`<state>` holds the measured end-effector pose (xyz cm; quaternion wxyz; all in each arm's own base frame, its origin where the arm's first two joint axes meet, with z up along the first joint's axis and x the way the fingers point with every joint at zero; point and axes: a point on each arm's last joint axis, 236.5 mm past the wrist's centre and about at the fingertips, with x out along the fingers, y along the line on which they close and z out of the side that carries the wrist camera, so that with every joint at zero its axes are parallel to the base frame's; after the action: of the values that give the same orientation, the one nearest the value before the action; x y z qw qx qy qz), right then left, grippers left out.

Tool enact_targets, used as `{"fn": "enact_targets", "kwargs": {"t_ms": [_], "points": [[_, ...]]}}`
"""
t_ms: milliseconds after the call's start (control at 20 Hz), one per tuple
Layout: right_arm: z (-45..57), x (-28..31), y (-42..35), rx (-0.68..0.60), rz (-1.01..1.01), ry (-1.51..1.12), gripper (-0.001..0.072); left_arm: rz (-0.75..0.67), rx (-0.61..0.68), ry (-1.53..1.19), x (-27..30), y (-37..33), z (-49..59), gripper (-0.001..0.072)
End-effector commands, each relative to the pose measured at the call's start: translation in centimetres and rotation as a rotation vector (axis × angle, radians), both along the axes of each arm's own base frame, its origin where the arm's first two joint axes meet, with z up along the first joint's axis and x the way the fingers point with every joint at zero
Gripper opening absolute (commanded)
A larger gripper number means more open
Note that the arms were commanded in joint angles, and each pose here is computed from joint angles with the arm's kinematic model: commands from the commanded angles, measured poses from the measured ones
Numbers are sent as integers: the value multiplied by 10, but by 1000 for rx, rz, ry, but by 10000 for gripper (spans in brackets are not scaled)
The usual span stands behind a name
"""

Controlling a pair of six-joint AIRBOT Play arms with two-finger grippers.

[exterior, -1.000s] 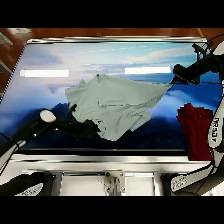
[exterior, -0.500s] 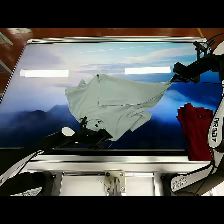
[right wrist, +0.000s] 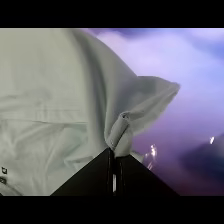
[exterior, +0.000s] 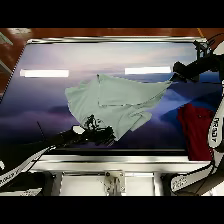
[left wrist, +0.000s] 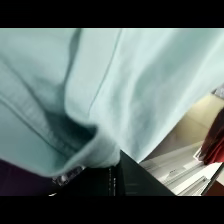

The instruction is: Fold the shirts.

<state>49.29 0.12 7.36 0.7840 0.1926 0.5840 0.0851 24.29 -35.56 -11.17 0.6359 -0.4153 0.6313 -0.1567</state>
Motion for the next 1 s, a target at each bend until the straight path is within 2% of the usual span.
{"fn": "enact_targets", "kwargs": {"t_ms": [0, 200, 300, 350, 450, 600, 700, 800, 950], "points": [[4, -4, 11, 48, 18, 12, 61, -77, 3, -85, 0, -2, 15, 37], [32, -9, 24, 92, 44, -46, 61, -266, -4, -499, 4, 10, 125, 35], [79, -8, 32, 102, 56, -186, 61, -241, -15, -759, 13, 42, 228, 35], [115, -6, 34, 97, 43, -302, 61, -188, -2, -875, 17, 68, 281, 35], [205, -9, 30, 62, -22, -587, 61, -12, 109, -1151, 17, 148, 398, 35], [360, -60, 22, 31, -149, -1046, 60, 406, 426, -1501, -35, 293, 552, 36], [422, -114, 21, 8, -197, -1220, 61, 585, 655, -1550, -80, 351, 594, 37], [444, -160, 25, -42, -190, -1278, 60, 619, 821, -1502, -101, 372, 596, 37], [442, -209, 19, -163, -199, -1255, 60, 619, 903, -1402, -101, 382, 577, 38]]}}
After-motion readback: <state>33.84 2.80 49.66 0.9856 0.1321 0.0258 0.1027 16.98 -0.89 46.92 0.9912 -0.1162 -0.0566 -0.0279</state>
